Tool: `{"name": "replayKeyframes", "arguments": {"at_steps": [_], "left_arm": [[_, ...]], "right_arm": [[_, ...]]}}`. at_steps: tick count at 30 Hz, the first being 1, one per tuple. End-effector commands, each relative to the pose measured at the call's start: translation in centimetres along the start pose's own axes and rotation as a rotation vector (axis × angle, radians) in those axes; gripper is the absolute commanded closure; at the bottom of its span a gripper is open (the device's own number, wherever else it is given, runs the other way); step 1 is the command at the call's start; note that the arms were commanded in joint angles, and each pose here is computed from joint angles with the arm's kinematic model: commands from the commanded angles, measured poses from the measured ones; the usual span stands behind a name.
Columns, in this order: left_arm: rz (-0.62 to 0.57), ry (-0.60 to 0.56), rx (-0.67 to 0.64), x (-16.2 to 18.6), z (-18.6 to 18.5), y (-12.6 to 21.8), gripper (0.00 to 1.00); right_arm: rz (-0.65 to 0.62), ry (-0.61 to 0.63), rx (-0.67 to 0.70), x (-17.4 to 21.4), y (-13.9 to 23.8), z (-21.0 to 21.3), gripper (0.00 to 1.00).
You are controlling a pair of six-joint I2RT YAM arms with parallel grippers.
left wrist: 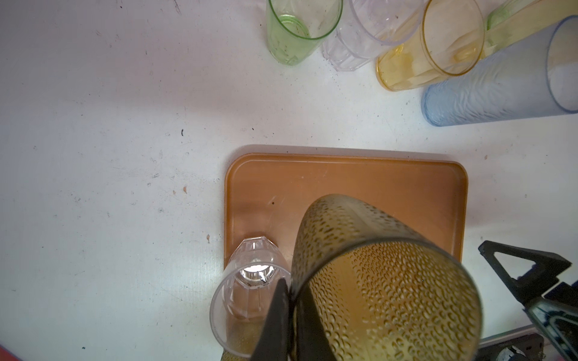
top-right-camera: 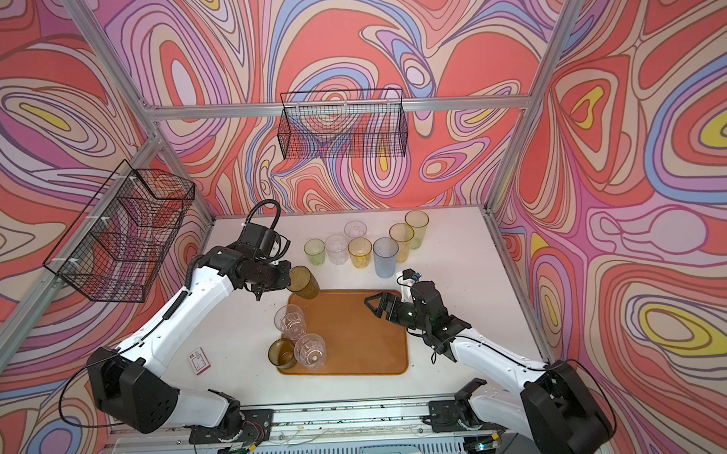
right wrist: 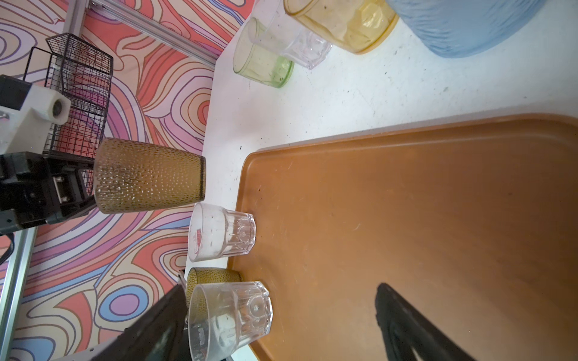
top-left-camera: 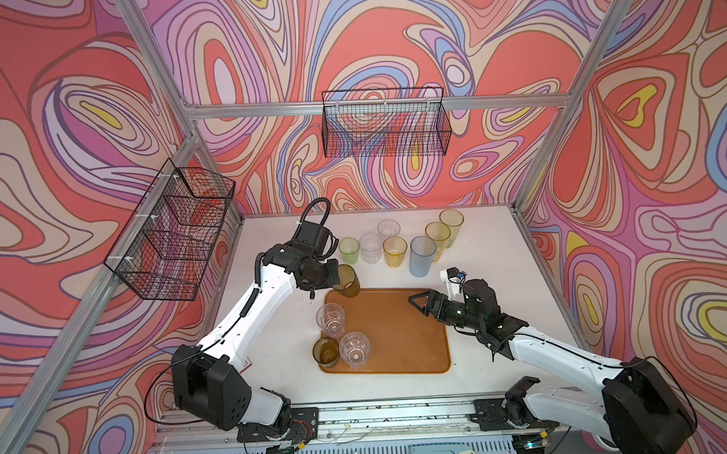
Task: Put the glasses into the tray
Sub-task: 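Carry the olive glass over the tray beside the clear glasses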
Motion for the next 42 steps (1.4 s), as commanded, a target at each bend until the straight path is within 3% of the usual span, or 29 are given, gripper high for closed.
{"name": "replayKeyframes", "arguments": {"at_steps": [1, 24, 42], "left_arm": [[0.011, -0.009, -0.028, 1.2, 0.4, 0.4, 1.0], [0.027, -0.075, -0.045, 3.7, -1.2, 0.3, 1.0], [0.077, -0.121, -0.083, 5.7, -2.3, -1.6, 1.0]], "right_arm": [[-0.019, -0.008, -0.003, 0.0, 0.4, -0.2, 0.03], [-0.022, -0.028, -0.022, 0.1, 0.3, -0.1, 0.03], [-0.017, -0.035, -0.013, 0.4, 0.3, -0.5, 0.03]]}}
Point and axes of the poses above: each gripper's point midway between its finger pads, its own y axis back along the fingers, its own z axis along the line the jaws close on, x = y × z, the point moved 3 cm from there along y, back along the fingers, and after that the axes turned 4 degrees about y, right-handed, at the moved point
